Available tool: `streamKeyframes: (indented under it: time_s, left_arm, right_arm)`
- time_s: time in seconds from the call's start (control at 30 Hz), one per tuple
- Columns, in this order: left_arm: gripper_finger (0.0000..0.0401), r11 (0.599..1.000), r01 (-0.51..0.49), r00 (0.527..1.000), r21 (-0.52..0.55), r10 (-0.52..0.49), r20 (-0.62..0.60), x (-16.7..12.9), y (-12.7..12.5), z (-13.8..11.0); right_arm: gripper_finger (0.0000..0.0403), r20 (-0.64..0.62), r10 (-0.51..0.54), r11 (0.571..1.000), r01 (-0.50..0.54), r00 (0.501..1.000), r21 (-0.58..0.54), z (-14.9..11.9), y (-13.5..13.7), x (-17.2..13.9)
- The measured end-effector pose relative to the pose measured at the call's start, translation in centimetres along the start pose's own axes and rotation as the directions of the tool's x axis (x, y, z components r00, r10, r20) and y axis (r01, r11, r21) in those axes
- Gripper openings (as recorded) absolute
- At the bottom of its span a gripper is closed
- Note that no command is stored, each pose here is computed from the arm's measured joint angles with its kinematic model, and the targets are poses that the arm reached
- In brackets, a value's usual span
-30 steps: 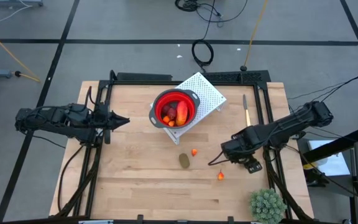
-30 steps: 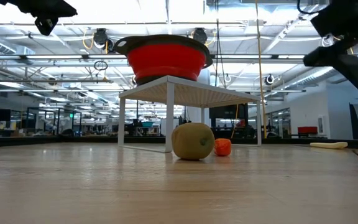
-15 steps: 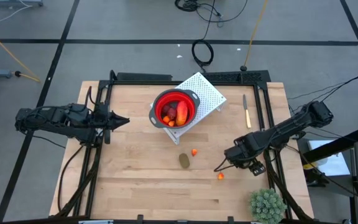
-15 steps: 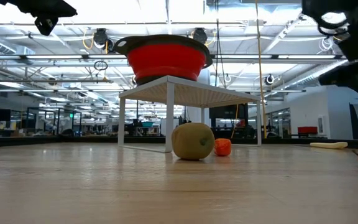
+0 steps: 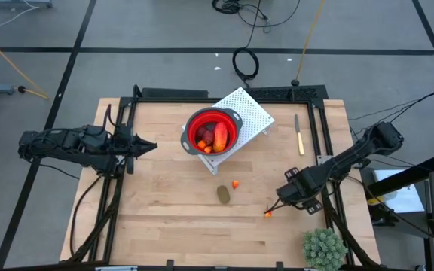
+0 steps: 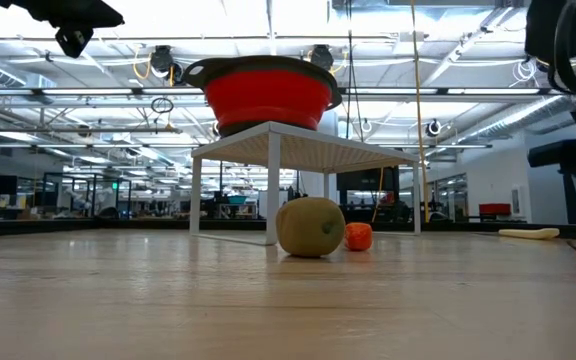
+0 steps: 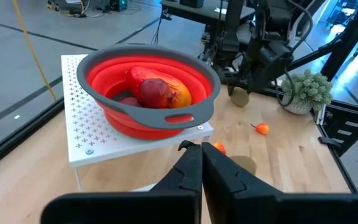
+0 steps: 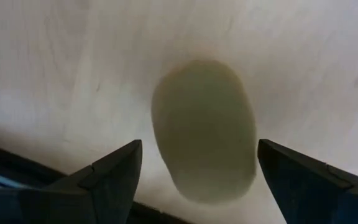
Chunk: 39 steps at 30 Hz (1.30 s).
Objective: Pick & Place Fruit
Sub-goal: Put the kiwi into the red strainer bowl on the shelf
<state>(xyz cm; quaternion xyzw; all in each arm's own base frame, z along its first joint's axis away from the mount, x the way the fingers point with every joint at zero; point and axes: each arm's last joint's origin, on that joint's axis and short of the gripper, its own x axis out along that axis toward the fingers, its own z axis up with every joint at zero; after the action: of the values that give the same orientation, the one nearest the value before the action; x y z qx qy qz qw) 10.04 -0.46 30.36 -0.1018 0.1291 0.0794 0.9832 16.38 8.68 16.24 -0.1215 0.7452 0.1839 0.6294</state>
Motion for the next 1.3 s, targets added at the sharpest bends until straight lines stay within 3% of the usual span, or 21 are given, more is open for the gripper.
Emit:
streamKeyframes:
  time_s: [0.27, 0.53, 0.8, 1.0, 1.13, 1.3]
  left_arm:
    - [0.002, 1.0, 0.0, 1.0, -0.018, 0.0, 0.0, 0.0, 0.0, 0.0]
    - [0.0002, 1.0, 0.0, 1.0, -0.017, 0.0, 0.0, 0.0, 0.0, 0.0]
    - [0.0023, 1.0, 0.0, 1.0, -0.016, 0.0, 0.0, 0.0, 0.0, 0.0]
    - [0.0011, 1.0, 0.0, 1.0, -0.013, 0.0, 0.0, 0.0, 0.0, 0.0]
    - [0.0002, 1.0, 0.0, 1.0, -0.013, 0.0, 0.001, 0.0, 0.0, 0.0]
    - [0.0018, 1.0, 0.0, 1.0, -0.012, 0.0, 0.001, 0.0, 0.0, 0.0]
  right_arm:
    - [0.0308, 0.01, -0.022, 1.0, 0.022, 1.0, 0.01, -0.2, -0.2, 0.8]
    - [0.0305, 0.009, -0.024, 1.0, 0.024, 1.0, 0.011, -0.2, -0.2, 0.8]
    - [0.0255, 0.009, -0.024, 1.0, 0.024, 1.0, 0.011, -0.2, -0.2, 0.8]
    - [0.0221, 0.01, -0.021, 1.0, 0.021, 1.0, 0.011, -0.2, -0.2, 0.8]
    - [0.0209, 0.015, -0.02, 1.0, 0.019, 1.0, 0.011, 0.0, -0.1, 0.3]
    - [0.0209, 0.029, -0.019, 1.0, 0.019, 0.999, 0.01, 0.6, 0.1, -1.2]
